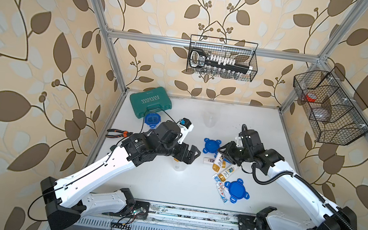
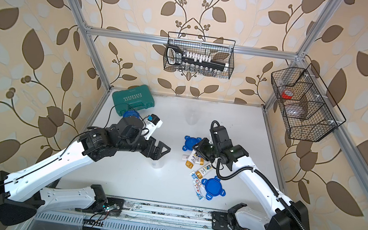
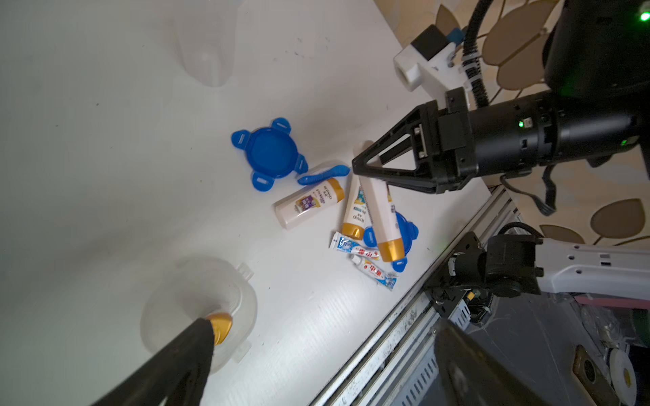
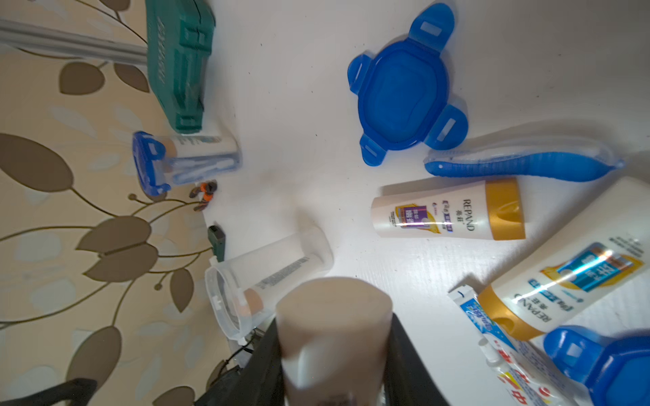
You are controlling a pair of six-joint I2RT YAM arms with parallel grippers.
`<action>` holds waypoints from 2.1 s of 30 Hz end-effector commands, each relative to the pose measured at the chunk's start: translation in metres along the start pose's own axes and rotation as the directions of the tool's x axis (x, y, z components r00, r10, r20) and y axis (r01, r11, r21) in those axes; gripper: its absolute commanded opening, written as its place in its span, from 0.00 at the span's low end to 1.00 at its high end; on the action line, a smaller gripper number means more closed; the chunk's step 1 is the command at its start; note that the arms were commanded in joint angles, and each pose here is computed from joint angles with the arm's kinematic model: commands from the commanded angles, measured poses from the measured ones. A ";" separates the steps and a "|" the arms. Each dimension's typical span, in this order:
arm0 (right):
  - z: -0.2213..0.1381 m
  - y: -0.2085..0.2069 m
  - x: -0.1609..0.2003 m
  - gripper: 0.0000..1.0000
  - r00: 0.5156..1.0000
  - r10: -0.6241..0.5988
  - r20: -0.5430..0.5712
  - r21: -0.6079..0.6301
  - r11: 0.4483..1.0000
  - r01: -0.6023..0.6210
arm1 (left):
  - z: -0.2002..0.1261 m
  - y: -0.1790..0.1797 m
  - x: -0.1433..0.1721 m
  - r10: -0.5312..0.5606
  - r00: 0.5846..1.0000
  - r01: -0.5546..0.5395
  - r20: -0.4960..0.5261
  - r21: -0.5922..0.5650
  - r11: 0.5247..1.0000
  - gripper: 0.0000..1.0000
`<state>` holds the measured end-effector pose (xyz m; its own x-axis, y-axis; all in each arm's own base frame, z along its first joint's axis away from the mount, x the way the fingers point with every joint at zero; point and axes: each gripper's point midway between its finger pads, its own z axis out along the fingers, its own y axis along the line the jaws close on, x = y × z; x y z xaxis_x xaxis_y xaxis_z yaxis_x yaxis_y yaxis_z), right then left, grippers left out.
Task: Pack away toiletry kits
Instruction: Pick up the toiletry item from the center of the board.
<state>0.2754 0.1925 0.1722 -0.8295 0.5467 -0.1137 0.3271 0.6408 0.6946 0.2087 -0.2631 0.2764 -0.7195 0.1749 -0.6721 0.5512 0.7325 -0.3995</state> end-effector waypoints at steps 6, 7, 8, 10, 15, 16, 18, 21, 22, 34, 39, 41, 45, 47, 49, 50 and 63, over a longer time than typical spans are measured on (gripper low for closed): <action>-0.020 0.040 -0.016 0.08 0.955 0.297 0.024 -0.193 0.938 -0.287 | 0.036 -0.040 -0.041 0.087 0.991 -0.092 0.104 0.044 0.995 0.96; -0.021 0.040 -0.017 0.08 0.949 0.315 0.028 -0.204 0.931 -0.303 | 0.042 -0.042 -0.040 0.091 0.991 -0.095 0.094 0.045 0.994 0.94; -0.022 0.042 -0.018 0.08 0.945 0.326 0.031 -0.218 0.925 -0.312 | 0.047 -0.045 -0.040 0.097 0.991 -0.102 0.089 0.046 0.994 0.93; -0.023 0.043 -0.019 0.07 0.939 0.341 0.032 -0.229 0.918 -0.325 | 0.053 -0.052 -0.042 0.121 0.989 -0.126 0.086 0.048 0.991 0.89; -0.023 0.047 -0.017 0.07 0.931 0.364 0.012 -0.255 0.902 -0.349 | 0.075 -0.054 -0.040 0.144 0.988 -0.145 0.059 0.027 0.989 0.83; -0.024 0.045 -0.017 0.07 0.931 0.364 0.014 -0.252 0.903 -0.349 | 0.078 -0.054 -0.042 0.146 0.987 -0.148 0.064 0.022 0.989 0.79; -0.024 0.043 -0.016 0.07 0.929 0.369 0.014 -0.251 0.901 -0.354 | 0.093 -0.050 -0.040 0.150 0.988 -0.150 0.041 -0.006 0.989 0.69; -0.024 0.039 -0.015 0.07 0.923 0.386 0.011 -0.260 0.892 -0.370 | 0.102 -0.043 -0.037 0.158 0.987 -0.157 0.012 -0.041 0.987 0.65; -0.024 0.037 -0.014 0.07 0.920 0.392 0.011 -0.261 0.889 -0.376 | 0.104 -0.041 -0.035 0.157 0.988 -0.156 0.006 -0.046 0.987 0.65; -0.021 0.026 -0.008 0.07 0.884 0.467 -0.026 -0.292 0.842 -0.453 | 0.114 -0.039 -0.025 0.147 0.989 -0.148 -0.022 -0.038 0.988 0.60; -0.023 0.023 -0.009 0.07 0.865 0.502 -0.021 -0.319 0.816 -0.481 | 0.113 -0.041 -0.014 0.146 0.989 -0.147 -0.037 -0.033 0.989 0.72; -0.023 0.022 -0.010 0.07 0.861 0.509 -0.024 -0.329 0.809 -0.488 | 0.112 -0.042 -0.010 0.145 0.989 -0.146 -0.043 -0.028 0.989 0.72; -0.023 0.024 -0.010 0.06 0.859 0.510 -0.030 -0.333 0.806 -0.490 | 0.113 -0.043 -0.002 0.147 0.987 -0.148 -0.058 -0.025 0.989 0.66; -0.024 0.026 -0.011 0.06 0.859 0.511 -0.033 -0.342 0.802 -0.490 | 0.113 -0.043 -0.001 0.142 0.988 -0.143 -0.059 -0.027 0.989 0.61; -0.024 0.026 -0.010 0.06 0.863 0.504 -0.033 -0.338 0.807 -0.485 | 0.112 -0.043 -0.003 0.141 0.989 -0.142 -0.051 -0.030 0.989 0.50; -0.024 0.026 -0.009 0.06 0.866 0.499 -0.034 -0.331 0.812 -0.481 | 0.111 -0.044 -0.005 0.142 0.989 -0.143 -0.047 -0.030 0.989 0.45; -0.024 0.019 -0.005 0.07 0.869 0.493 -0.027 -0.309 0.823 -0.477 | 0.107 -0.049 -0.007 0.142 0.989 -0.143 -0.040 -0.006 0.990 0.53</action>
<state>0.2767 0.1913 0.2038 -0.5773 0.7716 0.2671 0.5241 0.0993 0.8459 0.2341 -0.3711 0.2092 -0.6742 0.3409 -0.6551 0.6334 0.7231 -0.2756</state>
